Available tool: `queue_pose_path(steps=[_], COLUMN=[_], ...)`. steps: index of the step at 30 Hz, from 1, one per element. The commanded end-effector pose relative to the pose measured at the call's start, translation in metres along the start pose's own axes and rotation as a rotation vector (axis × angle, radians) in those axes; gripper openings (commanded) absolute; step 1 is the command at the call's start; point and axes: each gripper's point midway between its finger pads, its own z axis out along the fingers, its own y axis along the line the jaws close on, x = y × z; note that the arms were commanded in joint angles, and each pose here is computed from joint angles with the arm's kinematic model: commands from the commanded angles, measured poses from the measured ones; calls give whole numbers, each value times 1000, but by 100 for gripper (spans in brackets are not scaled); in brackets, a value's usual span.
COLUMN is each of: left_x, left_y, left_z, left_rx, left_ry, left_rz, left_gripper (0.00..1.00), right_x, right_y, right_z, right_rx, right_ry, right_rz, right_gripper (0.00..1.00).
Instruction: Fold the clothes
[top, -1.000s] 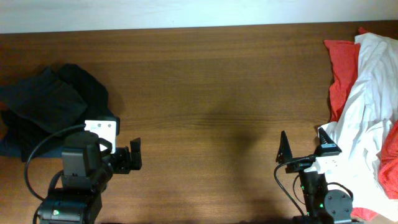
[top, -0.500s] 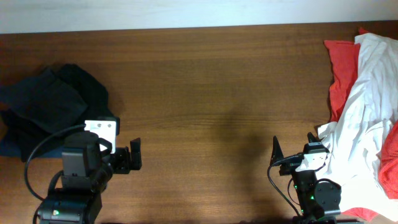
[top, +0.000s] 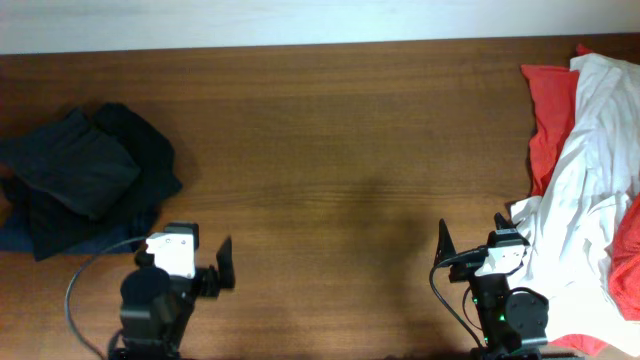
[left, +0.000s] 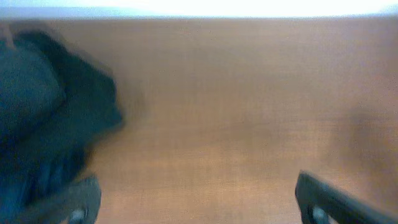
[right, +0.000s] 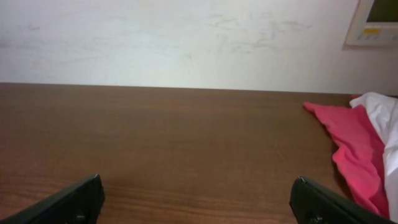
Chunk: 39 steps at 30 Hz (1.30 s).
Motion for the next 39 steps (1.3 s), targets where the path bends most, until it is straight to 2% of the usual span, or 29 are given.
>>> queue_pose_path(steps=[1, 4, 7, 39], left_x=[11, -2, 14, 14], left_y=[2, 4, 7, 7], left_z=[11, 11, 16, 16], left_rx=[2, -17, -37, -37], left_ry=[-203, -434, -366, -366], left_rz=[-3, 83, 111, 111], left_gripper=[99, 99, 99, 99], right_x=[2, 2, 2, 2], right_y=[2, 2, 2, 2], right_z=[0, 0, 0, 0], right_rx=[-11, -11, -11, -11], right_ry=[2, 2, 2, 2], right_rz=[2, 2, 2, 2], right_gripper=[98, 99, 99, 99])
